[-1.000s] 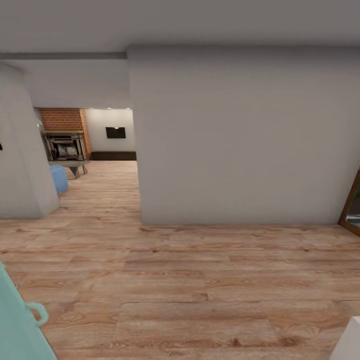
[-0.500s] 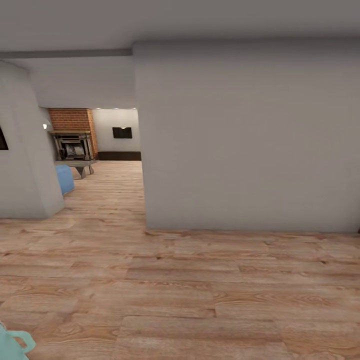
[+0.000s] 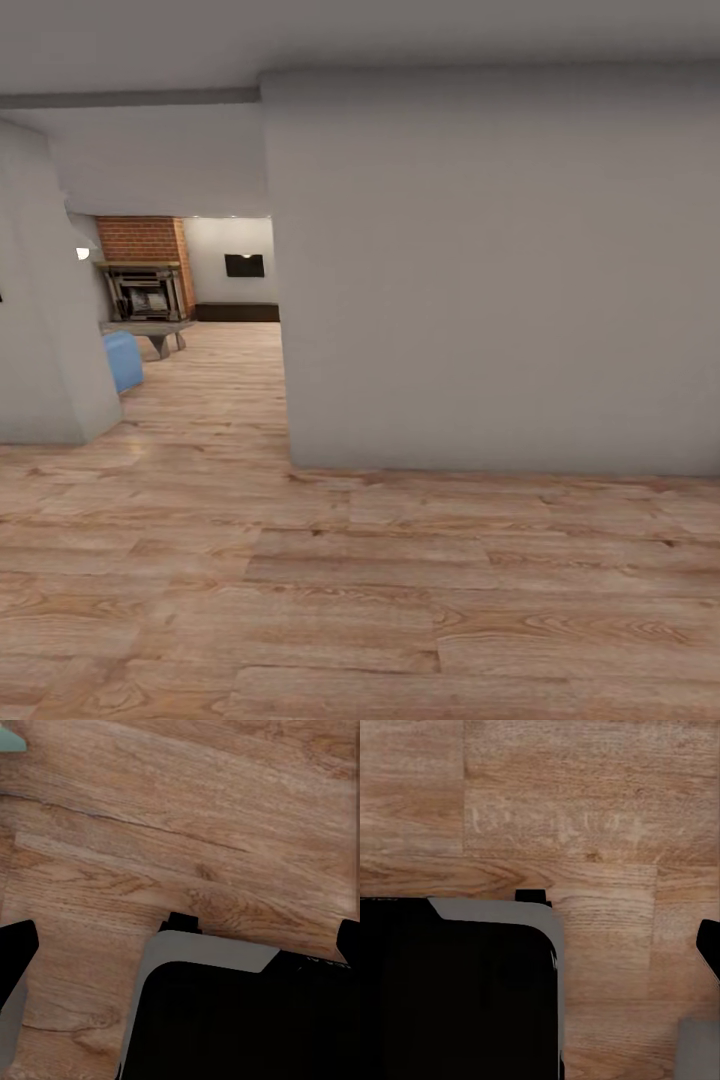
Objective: Move the two storage containers from the living room to the garage. In the garage, place one container on the floor and stack the other container on top of it (either order is fine).
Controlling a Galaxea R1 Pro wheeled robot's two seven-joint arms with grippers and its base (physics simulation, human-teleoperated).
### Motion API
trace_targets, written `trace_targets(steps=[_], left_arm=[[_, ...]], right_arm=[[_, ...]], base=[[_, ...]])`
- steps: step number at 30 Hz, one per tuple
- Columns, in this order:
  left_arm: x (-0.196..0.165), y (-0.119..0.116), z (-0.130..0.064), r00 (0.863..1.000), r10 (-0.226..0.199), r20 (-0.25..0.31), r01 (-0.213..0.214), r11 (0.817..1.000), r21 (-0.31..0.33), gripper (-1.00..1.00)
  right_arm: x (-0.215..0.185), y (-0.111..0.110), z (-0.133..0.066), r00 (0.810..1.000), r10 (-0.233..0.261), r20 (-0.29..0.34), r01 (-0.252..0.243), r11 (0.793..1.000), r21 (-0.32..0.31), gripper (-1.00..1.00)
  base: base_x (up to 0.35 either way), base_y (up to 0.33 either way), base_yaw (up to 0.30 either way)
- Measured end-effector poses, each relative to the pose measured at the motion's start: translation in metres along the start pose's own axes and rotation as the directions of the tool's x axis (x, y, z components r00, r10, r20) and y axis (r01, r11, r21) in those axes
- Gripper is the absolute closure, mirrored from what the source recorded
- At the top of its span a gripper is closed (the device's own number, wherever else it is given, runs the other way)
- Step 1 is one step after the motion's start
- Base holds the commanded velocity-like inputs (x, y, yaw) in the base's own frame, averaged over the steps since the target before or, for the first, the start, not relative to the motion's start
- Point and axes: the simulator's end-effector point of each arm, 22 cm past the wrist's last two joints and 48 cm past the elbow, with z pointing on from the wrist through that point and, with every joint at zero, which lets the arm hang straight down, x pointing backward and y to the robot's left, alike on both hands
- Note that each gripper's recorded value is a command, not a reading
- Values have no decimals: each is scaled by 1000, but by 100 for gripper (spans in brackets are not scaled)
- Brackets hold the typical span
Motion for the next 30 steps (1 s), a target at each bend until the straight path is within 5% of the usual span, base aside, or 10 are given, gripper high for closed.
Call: trace_targets(steps=[14,30], left_arm=[[0,0,0,1000,0,0,0,1000,0,-100],[0,0,0,1000,0,0,0,1000,0,-100]], right_arm=[[0,-2,0,1000,5,1,-5,1000,3,-100],[0,-2,0,1000,4,1,-4,1000,2,-100]], base=[[323,0,28],[323,0,246]])
